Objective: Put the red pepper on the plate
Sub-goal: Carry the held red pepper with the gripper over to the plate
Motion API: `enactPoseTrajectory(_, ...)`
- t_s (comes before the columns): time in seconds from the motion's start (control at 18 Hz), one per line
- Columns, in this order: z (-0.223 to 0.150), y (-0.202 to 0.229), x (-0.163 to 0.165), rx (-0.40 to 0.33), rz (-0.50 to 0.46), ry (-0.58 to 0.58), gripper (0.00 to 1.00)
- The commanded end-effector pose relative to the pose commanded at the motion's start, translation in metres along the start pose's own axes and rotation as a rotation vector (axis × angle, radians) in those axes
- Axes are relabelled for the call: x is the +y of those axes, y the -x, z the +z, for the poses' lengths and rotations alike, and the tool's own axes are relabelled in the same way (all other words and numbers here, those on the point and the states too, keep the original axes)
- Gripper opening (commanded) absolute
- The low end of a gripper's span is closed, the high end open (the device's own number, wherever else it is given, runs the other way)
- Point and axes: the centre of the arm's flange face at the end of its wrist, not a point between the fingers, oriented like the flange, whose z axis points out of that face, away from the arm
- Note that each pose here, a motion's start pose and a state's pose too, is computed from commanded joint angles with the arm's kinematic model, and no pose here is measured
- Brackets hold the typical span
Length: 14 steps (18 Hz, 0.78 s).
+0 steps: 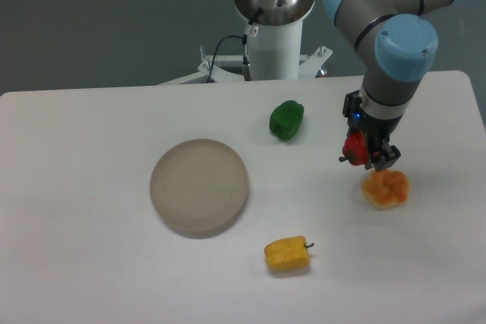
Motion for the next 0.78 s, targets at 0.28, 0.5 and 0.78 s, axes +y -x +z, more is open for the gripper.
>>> enactPoseTrajectory(0.28,0.002,-0.001,-0.009,0.003,-0.003,-0.005,0.36)
enactPoseTrajectory(0.5,0.009,-0.023,-0.086,0.029,-0.032,-0.082,0.31)
enactPoseTrajectory(0.78,0.009,-0.077,-0.160,0.053,-0.008,-0.092,0.31)
